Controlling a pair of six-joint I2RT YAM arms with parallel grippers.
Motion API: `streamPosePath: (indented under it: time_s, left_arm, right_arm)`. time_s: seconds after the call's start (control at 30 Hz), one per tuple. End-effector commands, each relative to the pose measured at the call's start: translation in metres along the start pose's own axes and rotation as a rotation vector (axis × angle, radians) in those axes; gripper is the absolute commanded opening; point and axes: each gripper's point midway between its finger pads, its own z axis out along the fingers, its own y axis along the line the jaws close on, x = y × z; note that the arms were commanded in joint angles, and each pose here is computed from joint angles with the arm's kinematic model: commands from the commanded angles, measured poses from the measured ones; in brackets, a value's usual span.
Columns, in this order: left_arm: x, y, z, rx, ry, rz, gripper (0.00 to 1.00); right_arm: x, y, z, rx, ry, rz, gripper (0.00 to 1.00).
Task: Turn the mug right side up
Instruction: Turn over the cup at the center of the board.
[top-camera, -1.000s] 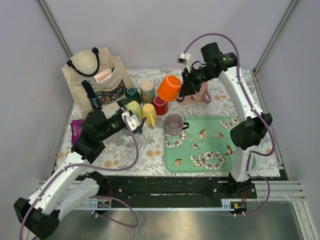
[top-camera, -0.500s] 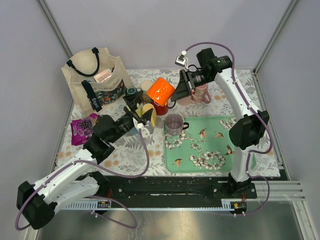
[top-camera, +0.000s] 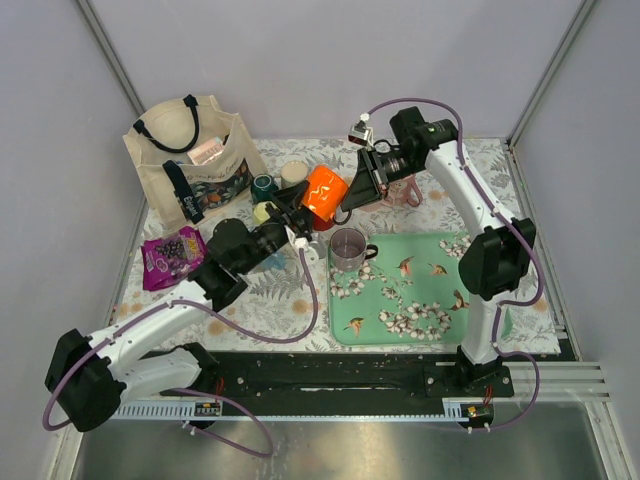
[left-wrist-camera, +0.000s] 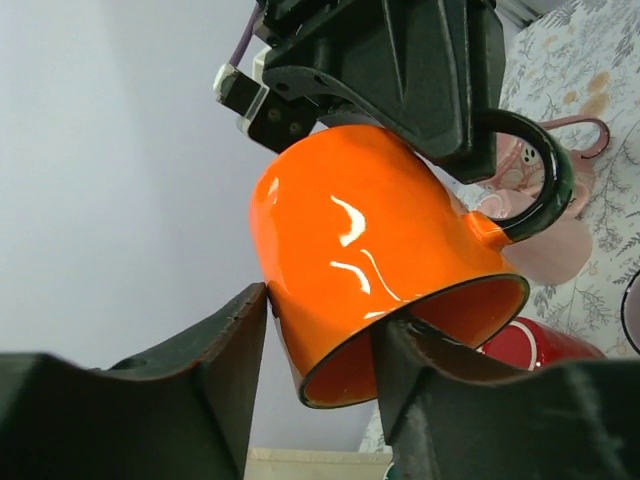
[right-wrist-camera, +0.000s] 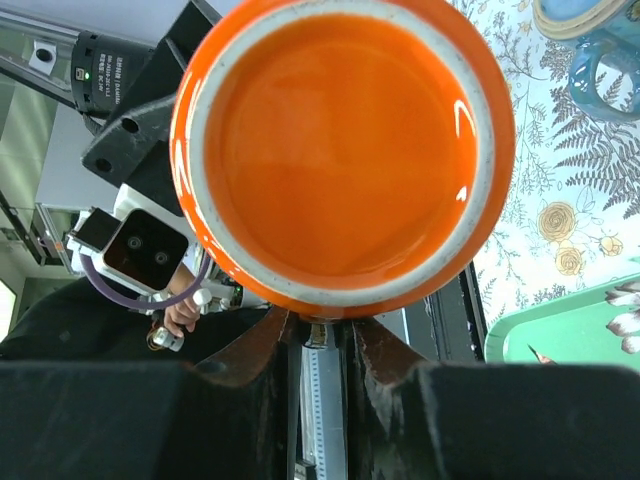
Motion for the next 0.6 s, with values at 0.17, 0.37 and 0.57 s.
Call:
streamPosePath:
  time_s: [0.17, 0.37, 0.57]
  left_arm:
    - [-0.016, 0.008, 0.014, -0.006, -0.074, -0.009, 0.05]
    - [-0.017, 0.007, 0.013, 0.004, -0.070, -0.029, 0.00]
    - [-0.016, 0.006, 0.009, 0.021, -0.056, -0.044, 0.00]
  right_arm:
    - [0.002, 0.052, -0.004, -0.121, -0.014, -0.056, 0.00]
    - [-0.005, 0.048, -0.001, -0.125, -0.012, -0.015, 0.00]
    - [-0.005, 0.050, 0.000, -0.131, -0.011, -0.027, 0.00]
